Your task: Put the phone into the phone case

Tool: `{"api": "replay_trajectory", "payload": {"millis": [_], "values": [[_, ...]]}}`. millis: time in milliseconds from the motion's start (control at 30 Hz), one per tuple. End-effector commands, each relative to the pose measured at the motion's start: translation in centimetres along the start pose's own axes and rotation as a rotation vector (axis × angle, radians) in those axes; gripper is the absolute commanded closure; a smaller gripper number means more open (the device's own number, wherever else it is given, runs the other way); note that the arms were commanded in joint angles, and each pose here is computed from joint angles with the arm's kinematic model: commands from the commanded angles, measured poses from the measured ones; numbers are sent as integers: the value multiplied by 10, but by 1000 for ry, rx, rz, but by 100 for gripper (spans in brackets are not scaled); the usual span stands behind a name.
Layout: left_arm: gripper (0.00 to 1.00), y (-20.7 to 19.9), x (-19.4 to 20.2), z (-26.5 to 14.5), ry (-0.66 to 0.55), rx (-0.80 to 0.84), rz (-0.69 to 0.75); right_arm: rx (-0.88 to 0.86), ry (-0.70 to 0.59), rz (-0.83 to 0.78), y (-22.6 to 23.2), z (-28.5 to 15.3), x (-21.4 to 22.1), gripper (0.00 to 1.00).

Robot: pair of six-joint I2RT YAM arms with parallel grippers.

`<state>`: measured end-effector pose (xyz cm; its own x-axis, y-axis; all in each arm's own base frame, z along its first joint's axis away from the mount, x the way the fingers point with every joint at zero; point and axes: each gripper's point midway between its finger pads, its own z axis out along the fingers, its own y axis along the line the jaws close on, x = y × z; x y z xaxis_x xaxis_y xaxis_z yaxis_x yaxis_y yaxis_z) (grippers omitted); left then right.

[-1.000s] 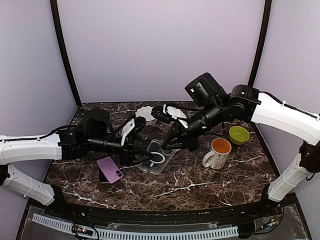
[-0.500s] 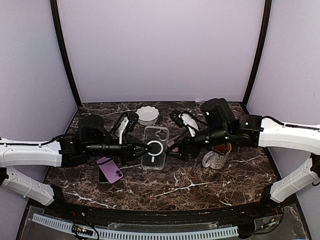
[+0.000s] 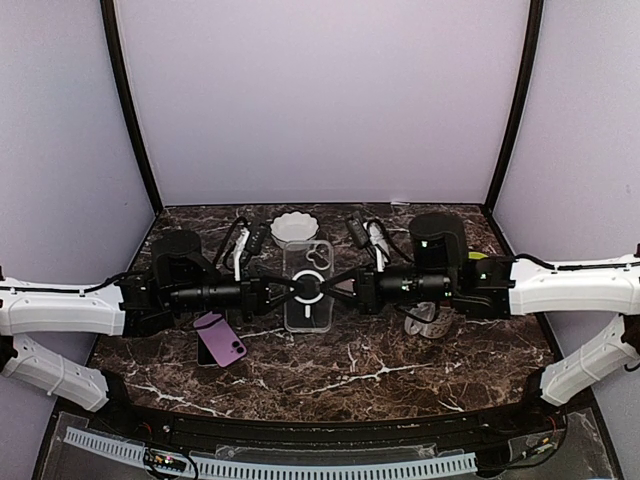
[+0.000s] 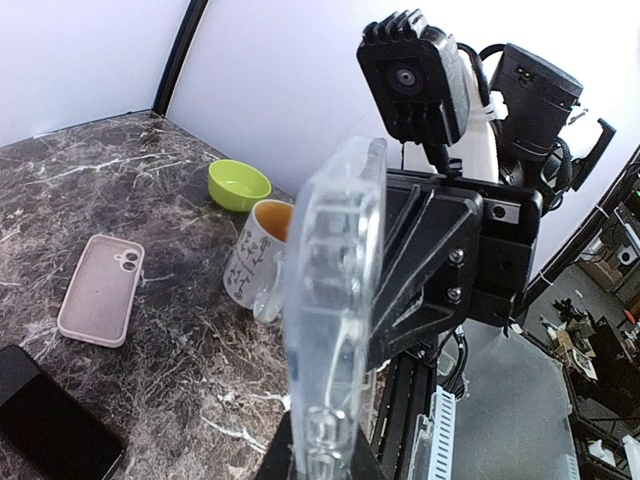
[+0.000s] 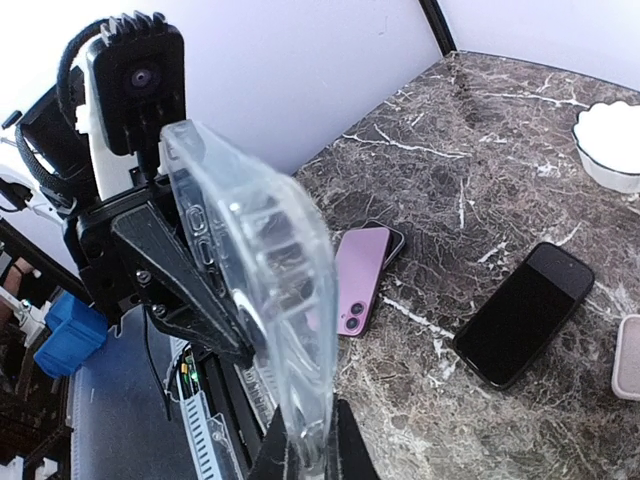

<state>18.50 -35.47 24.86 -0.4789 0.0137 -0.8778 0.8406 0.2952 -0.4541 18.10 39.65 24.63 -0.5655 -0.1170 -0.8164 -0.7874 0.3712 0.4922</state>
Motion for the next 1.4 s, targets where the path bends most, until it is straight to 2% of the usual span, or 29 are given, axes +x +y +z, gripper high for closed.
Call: {"api": "replay_trajectory", "payload": {"millis": [0,33,67,100,167,233,300,400,733,767,900,1067,1133,1200,1233,1367], "values": [[100,-13,-4,-4,-19,55,-2,22,-42,48,0,0,-13,100],[96,-7,1,-4,6,26,-16,57,-28,73,-6,-2,-10,100],[67,-5,-1,-4,12,4,-22,109,-2,106,-17,-4,-4,100],[32,12,11,-5,60,-85,-55,159,47,144,-28,-5,7,100],[6,41,18,-11,114,-254,-110,262,188,234,-50,-7,44,100],[2,75,37,-26,185,-410,-208,328,345,338,-64,-12,90,100],[1,105,59,-45,241,-519,-335,341,447,429,-70,-16,128,100],[1,131,79,-67,256,-608,-449,355,512,537,-81,-23,167,100],[1,139,94,-83,264,-666,-455,539,595,618,-125,-46,211,100],[1,139,94,-84,265,-673,-457,552,605,622,-126,-48,213,95],[1,142,97,-93,266,-716,-465,667,612,576,-137,-59,205,65],[1,149,99,-110,257,-792,-483,722,538,392,-121,-46,147,44],[1,156,102,-120,255,-831,-505,732,510,296,-113,-29,123,34],[1,165,101,-131,245,-874,-530,709,487,192,-103,-1,103,13],[1,168,100,-135,239,-887,-531,696,480,137,-99,17,95,8],[1,197,88,-166,139,-1043,-539,603,449,-75,-69,101,63,2]]}}
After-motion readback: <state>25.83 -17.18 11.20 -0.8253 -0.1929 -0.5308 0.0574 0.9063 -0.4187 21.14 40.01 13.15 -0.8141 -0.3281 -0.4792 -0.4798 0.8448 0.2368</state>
